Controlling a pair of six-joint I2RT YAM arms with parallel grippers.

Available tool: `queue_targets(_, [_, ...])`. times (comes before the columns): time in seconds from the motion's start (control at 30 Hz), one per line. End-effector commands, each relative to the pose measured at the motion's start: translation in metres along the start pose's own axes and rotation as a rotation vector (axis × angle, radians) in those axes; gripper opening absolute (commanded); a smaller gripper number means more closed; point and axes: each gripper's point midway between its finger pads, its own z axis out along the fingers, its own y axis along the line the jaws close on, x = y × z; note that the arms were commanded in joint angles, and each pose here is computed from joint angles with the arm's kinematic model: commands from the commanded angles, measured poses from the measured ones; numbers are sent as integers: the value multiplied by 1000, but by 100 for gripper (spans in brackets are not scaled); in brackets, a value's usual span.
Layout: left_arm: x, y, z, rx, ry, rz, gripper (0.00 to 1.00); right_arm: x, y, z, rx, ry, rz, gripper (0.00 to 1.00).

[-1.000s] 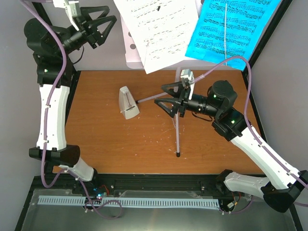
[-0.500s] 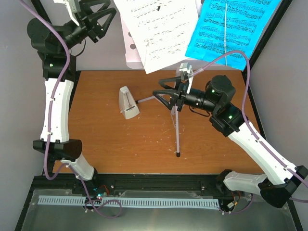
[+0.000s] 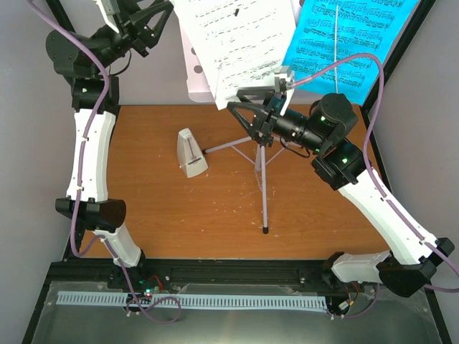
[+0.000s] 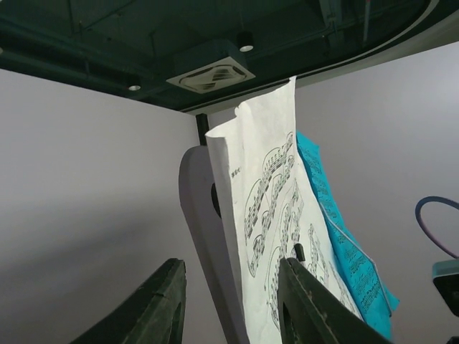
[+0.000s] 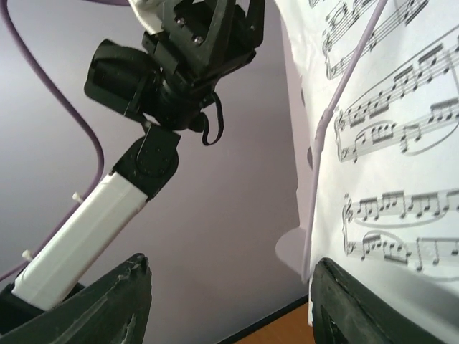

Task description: Pack up the instrument practice props

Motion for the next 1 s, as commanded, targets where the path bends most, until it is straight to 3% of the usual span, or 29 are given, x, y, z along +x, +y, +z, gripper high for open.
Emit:
queue_targets(0.0, [-21, -21, 4, 77, -65, 63, 36, -19, -4, 8, 35, -42, 1, 59])
queue_targets(0.2, [-26, -26, 5, 90, -92, 93, 29, -31, -6, 20, 34, -52, 4, 55])
queue_targets(0.5, [-26, -23, 6, 87, -121, 116, 26, -55, -23, 34, 122, -89, -5, 48])
queue_targets(0.87, [-19, -16, 10, 74, -124, 142, 38, -75, -40, 53, 186, -127, 3, 47])
queue_targets(0.97, [-16, -17, 11, 87, -127, 148, 36, -78, -42, 58, 185, -131, 11, 45])
